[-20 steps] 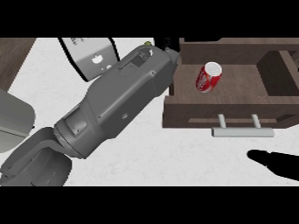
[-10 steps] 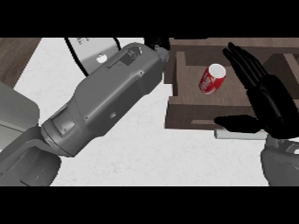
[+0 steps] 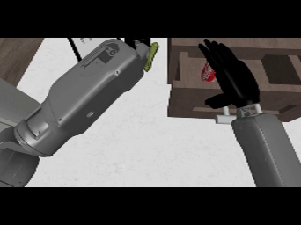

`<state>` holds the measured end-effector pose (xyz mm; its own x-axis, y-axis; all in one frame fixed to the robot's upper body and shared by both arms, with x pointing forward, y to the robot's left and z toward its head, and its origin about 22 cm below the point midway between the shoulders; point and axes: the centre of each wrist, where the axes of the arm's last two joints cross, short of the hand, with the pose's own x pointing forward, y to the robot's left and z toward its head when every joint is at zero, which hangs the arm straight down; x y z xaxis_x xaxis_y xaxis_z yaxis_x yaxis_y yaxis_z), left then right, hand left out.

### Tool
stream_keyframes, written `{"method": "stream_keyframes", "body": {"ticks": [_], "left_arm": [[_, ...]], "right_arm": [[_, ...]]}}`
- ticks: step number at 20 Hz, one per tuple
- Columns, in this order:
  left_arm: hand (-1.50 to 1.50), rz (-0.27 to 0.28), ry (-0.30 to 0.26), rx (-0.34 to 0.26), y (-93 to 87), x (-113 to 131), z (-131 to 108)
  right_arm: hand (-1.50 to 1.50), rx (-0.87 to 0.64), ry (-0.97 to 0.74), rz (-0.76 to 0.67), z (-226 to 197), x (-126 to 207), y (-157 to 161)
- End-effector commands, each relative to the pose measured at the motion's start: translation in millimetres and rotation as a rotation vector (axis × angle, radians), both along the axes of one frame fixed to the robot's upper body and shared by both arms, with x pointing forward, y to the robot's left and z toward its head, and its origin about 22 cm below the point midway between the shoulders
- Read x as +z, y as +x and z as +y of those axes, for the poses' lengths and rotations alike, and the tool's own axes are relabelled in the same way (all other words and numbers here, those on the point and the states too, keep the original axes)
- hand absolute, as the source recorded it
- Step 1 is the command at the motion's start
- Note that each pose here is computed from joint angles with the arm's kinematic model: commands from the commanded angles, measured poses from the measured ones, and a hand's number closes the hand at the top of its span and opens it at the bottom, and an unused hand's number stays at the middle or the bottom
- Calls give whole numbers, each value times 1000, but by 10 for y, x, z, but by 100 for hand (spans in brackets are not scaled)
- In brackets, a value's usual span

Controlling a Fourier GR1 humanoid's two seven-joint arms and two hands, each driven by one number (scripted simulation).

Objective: Pick up the can, place it into the drawer and close the drawer

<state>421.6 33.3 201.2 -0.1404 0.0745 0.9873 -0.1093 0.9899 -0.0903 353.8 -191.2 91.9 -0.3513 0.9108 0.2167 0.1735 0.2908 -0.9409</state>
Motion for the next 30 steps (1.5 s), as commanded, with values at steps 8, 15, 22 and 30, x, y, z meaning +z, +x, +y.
{"method": "stream_keyframes", "body": {"ticks": [8,15,22,30], "left_arm": [[-150,-12,7,9,-146,39,390],[-150,-8,6,19,-118,95,656],[-150,-3,-7,34,-158,204,774],[-150,-16,8,20,-209,261,824]], "right_arm": [[-150,-112,-115,3,-102,-680,374],[-150,-155,-122,-73,-91,-633,616],[-150,-181,-110,-146,-57,-614,736],[-150,-225,-109,-227,-103,-62,1038]]}}
